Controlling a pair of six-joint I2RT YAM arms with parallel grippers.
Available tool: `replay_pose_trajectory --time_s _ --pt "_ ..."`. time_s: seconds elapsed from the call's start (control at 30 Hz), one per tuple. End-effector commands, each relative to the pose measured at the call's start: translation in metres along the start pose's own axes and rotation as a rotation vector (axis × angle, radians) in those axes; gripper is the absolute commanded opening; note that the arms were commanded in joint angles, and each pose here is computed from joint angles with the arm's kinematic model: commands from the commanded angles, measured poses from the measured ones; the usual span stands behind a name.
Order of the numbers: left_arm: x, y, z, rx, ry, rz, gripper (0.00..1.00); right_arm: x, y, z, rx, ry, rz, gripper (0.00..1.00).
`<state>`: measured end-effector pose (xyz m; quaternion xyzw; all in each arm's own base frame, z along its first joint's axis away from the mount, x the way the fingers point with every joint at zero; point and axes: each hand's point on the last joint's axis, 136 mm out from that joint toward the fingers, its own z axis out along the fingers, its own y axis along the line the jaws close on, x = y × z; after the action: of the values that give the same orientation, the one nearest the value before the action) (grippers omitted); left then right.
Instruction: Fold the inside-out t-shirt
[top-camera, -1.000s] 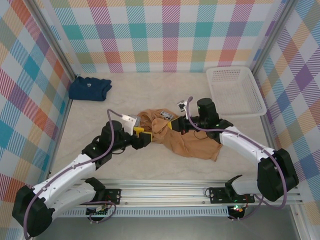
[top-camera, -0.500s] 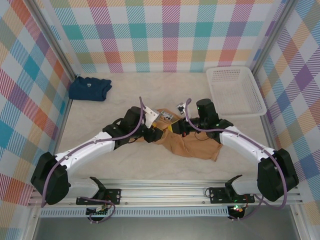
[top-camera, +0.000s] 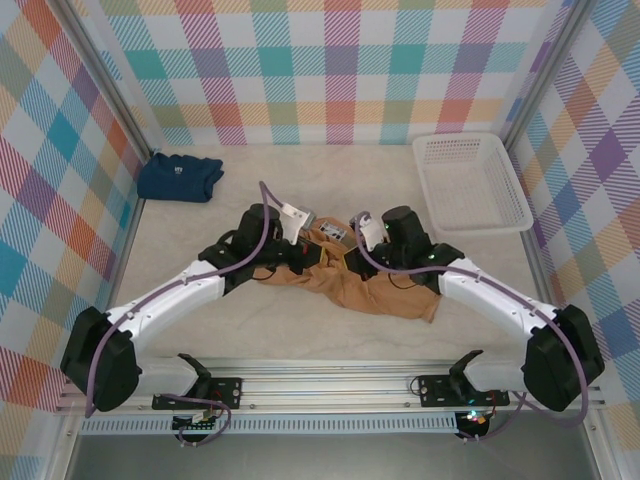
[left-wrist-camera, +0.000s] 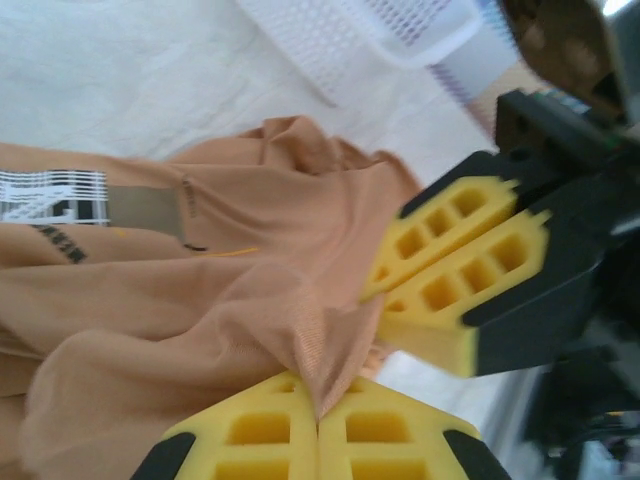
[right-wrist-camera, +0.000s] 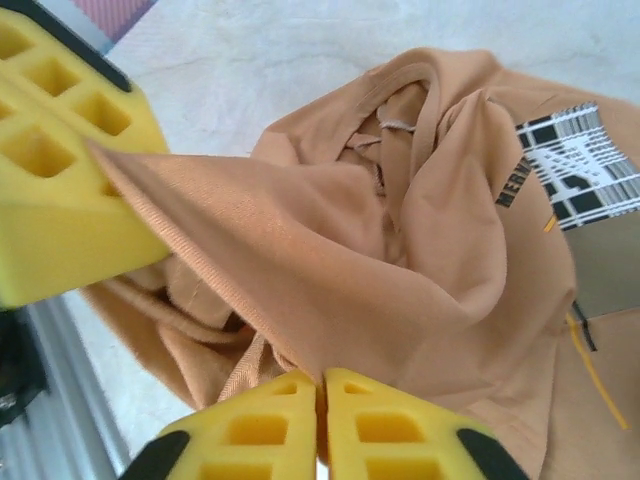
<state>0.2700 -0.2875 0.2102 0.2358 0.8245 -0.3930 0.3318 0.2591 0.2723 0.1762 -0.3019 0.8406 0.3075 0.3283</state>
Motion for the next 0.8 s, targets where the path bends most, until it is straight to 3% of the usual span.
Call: replay_pose_trajectory --time_s 0.0,0.17,0.47,0.53,0.7,0.77 --pt "-0.011 -0.029 -0.012 0.160 -0.052 -0.065 0.00 -0.007 -0.003 -0.007 0.108 -0.026 -0.076 0.22" --pt "-0.003 -0.023 -0.010 0.138 -0.035 -0.080 0.00 -0.012 0.023 -0.015 -0.019 -0.114 -0.097 0.39" --pt "-0.002 -0.028 -0.016 0.154 -0.044 -0.071 0.00 -0.015 0.028 0.006 -0.072 -0.103 -0.101 0.46" --pt "-0.001 -0.028 -0.017 0.150 -0.044 -0.069 0.00 -0.019 0.026 0.012 -0.069 -0.102 -0.092 0.41" --pt "-0.002 -0.017 -0.023 0.072 -0.070 -0.074 0.00 -0.016 0.038 0.008 -0.139 -0.088 -0.082 0.08" --pt "-0.002 -0.002 -0.024 -0.010 -0.083 -0.091 0.00 -0.013 0.051 -0.004 -0.226 -0.102 -0.086 0.02"
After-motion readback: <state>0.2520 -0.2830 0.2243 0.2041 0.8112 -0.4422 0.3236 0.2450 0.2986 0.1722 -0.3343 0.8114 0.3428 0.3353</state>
